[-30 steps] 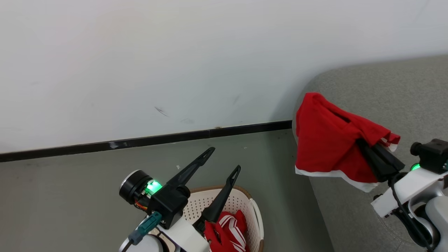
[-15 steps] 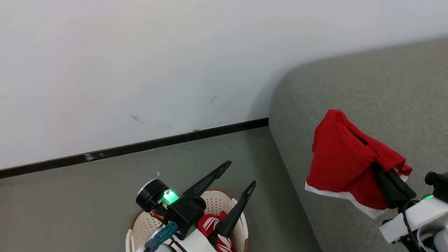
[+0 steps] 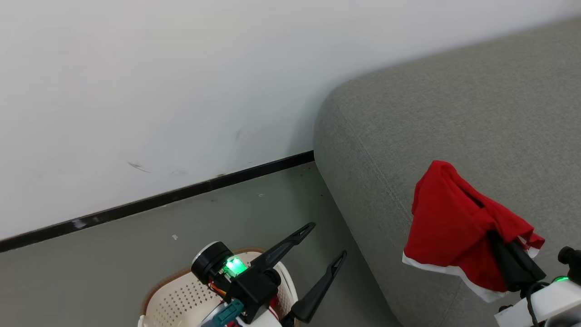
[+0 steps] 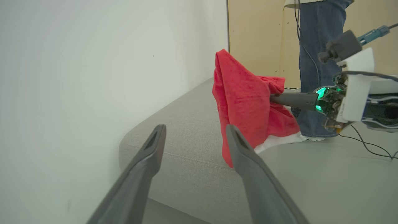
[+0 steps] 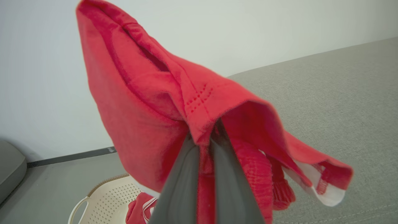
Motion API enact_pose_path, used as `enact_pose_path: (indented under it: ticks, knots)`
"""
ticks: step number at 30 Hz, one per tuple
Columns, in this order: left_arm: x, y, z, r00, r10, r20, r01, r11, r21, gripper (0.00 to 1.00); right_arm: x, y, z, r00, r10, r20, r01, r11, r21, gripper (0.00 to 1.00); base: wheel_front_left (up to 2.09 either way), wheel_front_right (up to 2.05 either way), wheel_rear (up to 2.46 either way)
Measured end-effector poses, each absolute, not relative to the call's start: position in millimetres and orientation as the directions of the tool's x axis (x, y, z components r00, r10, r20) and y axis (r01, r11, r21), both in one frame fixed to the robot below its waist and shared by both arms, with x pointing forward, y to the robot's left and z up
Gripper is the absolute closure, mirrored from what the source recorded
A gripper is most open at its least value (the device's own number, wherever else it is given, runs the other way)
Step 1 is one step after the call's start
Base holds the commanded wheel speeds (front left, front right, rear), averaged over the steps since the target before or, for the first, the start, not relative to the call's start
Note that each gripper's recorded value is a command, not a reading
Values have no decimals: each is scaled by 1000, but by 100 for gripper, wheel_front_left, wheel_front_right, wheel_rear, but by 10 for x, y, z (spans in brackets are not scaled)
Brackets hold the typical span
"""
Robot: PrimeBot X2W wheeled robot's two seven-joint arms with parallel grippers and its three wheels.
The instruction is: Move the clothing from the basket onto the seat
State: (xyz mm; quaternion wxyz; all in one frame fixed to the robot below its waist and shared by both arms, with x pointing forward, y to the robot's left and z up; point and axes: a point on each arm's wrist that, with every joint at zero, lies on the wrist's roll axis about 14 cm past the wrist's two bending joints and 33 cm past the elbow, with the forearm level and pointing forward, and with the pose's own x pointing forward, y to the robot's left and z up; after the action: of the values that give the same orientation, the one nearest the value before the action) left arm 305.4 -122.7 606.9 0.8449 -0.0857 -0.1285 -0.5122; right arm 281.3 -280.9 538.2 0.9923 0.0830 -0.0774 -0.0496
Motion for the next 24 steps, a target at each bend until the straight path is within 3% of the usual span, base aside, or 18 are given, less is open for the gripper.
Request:
enact_pose_path:
  ticks: [9,18,24]
  knots:
    - [3027,-1322,5919,418,-866,273,905,424,-39,0,2748,-3118,5333,975,-191,113,177,976,127,100,0,0,0]
    - [3169,-1297,5776,428,-872,237,900,435,-21,0,3261,-3547,6030,942,-211,260,214,977,17,100,0,0,0]
    - [3344,-1290,5872,444,-853,274,890,455,-26,0,3554,-3686,6157,943,-218,253,228,973,-14,100,0,0,0]
